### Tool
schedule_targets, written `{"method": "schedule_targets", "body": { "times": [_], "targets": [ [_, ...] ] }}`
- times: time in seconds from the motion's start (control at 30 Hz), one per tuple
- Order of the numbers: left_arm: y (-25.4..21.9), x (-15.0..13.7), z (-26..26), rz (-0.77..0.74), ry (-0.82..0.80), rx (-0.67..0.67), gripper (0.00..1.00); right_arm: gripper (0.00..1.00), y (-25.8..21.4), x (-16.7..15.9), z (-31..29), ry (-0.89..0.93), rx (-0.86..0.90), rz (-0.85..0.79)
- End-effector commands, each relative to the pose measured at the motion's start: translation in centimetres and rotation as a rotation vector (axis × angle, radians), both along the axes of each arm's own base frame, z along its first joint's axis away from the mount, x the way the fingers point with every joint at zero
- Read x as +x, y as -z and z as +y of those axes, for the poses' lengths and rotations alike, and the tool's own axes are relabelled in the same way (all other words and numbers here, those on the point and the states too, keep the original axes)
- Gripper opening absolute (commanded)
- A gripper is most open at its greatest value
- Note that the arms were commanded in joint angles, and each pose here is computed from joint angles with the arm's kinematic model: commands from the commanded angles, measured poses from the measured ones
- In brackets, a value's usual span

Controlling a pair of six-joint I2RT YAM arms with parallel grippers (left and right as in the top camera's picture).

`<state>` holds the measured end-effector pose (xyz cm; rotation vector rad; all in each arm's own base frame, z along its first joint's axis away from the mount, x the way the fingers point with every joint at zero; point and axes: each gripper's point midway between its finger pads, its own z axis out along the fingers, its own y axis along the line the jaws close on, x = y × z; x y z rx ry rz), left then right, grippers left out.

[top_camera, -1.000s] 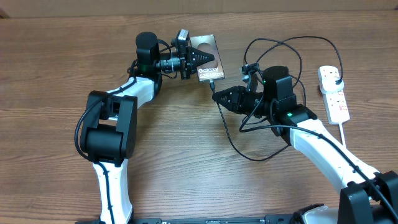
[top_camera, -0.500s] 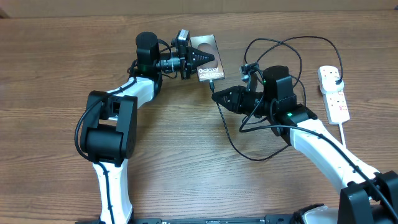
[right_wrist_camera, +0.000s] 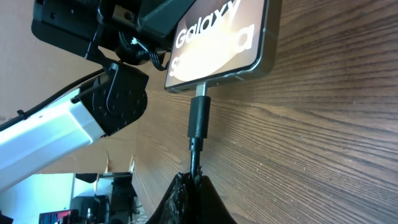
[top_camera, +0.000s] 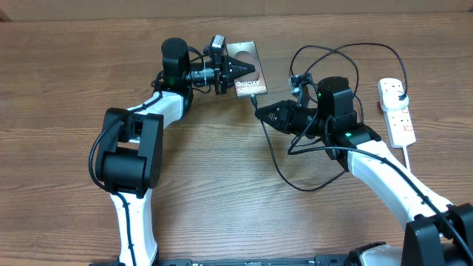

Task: Plug charger to phone and switch on socket
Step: 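Align the USB-C plug under the phone's bottom port with the right gripper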

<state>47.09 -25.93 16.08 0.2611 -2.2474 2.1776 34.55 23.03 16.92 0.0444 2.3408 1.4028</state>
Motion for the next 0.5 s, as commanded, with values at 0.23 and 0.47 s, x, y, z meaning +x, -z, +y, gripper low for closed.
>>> {"method": "schedule_targets", "body": {
  "times": [0.23,0.47],
  "targets": [
    [-1.84,0.15,0.11,-0.054,0.015,-0.012,0.04,0.04,0.03,0.85,-0.47,0.042,-0.020,-0.015],
    [-1.84,0.15,0.11,-0.054,0.015,-0.012,0.04,0.04,0.24,1.26,-0.59,0.070,-0.043,-0.025]
  ]
}}
